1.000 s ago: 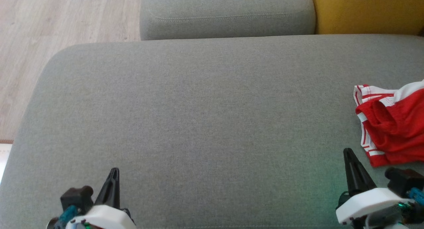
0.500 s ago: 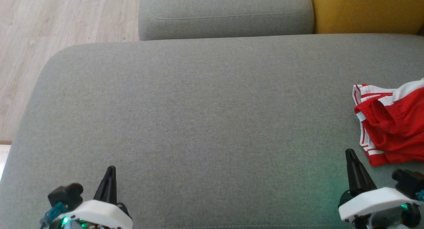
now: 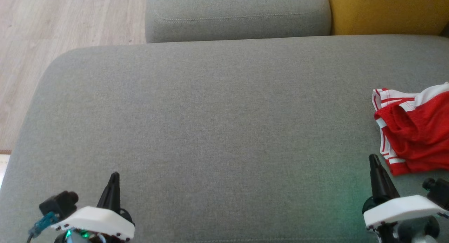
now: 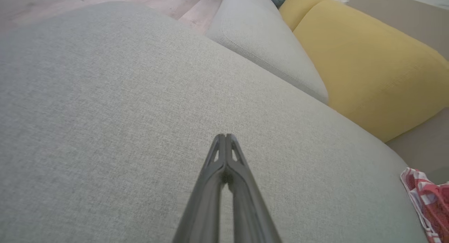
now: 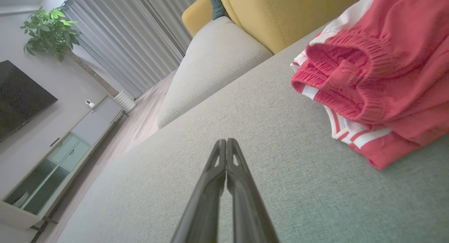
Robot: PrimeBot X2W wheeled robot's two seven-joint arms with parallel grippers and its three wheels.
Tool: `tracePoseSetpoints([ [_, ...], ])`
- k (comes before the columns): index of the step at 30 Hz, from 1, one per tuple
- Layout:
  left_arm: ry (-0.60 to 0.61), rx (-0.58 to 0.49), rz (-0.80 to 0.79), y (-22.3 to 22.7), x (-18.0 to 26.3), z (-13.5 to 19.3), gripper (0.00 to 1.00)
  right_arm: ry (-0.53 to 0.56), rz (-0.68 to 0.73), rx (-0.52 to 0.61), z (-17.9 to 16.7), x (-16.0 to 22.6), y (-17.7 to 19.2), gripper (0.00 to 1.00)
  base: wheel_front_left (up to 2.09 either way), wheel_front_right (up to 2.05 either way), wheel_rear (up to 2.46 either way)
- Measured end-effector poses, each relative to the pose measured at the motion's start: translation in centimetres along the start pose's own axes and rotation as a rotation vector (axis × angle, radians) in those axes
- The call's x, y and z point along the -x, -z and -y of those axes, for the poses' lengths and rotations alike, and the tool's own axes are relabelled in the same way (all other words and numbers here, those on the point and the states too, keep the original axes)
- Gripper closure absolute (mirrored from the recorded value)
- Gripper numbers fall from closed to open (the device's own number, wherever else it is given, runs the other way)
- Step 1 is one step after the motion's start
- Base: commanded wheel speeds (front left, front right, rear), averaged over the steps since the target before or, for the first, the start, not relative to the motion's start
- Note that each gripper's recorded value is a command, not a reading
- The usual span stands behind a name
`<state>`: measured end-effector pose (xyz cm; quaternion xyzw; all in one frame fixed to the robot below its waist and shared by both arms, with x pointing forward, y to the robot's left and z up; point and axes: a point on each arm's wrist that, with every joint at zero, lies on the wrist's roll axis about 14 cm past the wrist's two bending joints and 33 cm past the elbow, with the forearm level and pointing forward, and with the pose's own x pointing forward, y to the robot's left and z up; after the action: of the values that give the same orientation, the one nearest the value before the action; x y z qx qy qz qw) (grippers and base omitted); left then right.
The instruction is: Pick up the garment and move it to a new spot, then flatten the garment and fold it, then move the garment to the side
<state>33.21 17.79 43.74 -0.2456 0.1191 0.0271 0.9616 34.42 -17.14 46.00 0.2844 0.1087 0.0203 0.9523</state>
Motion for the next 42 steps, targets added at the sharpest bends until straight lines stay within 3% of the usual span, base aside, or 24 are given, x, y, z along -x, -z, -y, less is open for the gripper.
tracePoseSetpoints([
  [42,0.022,0.518,0.0,-1.8,-1.7,0.2,1.0,-0.013,0.081,-0.487,0.5,-1.2,-1.9,1.0,0.0,0.0,0.0],
])
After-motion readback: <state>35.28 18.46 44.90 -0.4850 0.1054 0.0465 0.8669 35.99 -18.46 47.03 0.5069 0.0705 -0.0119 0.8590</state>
